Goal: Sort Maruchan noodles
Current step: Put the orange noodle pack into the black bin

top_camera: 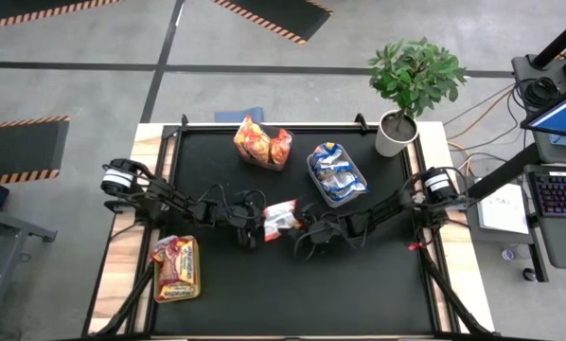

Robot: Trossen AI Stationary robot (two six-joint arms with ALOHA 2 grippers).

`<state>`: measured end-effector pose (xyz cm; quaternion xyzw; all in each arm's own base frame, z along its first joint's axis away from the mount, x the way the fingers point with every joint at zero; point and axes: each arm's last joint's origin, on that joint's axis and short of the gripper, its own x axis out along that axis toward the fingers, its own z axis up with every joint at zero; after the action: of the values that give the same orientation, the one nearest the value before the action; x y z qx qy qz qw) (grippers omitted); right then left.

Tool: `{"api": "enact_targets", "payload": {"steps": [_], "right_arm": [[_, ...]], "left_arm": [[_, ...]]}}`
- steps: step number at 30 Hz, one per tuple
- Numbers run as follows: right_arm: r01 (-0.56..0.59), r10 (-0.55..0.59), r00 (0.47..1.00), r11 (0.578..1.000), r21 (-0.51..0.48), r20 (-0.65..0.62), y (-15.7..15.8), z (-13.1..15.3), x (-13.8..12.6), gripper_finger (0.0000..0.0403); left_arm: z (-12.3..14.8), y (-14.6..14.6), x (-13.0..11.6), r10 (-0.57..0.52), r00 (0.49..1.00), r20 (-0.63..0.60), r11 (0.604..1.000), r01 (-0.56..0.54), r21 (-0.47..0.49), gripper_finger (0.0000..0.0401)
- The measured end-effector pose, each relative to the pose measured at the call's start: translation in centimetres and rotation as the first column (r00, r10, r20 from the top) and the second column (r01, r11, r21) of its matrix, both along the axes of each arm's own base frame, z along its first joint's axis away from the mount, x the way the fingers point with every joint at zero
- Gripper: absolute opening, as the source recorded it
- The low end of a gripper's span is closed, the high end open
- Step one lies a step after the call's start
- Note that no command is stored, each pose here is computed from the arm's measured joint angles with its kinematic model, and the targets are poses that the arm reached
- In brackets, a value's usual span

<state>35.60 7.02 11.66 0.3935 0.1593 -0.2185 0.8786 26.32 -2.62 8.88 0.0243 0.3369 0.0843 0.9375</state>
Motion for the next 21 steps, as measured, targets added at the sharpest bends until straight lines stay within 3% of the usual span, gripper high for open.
{"api": "enact_targets", "payload": {"steps": [9,21], "right_arm": [[-0.014,0.016,0.999,0.999,-0.037,0.046,-0.8,0.1,0.5,0.0313],[-0.021,0.028,0.997,0.996,-0.086,0.075,-1.5,0.6,0.9,0.0201]], "left_arm": [[0.1,0.0,0.1,-0.002,1.0,0.02,1.0,0.002,-0.003,0.004],[0.2,-0.1,0.3,-0.001,0.999,0.052,1.0,0.002,-0.017,0.004]]}}
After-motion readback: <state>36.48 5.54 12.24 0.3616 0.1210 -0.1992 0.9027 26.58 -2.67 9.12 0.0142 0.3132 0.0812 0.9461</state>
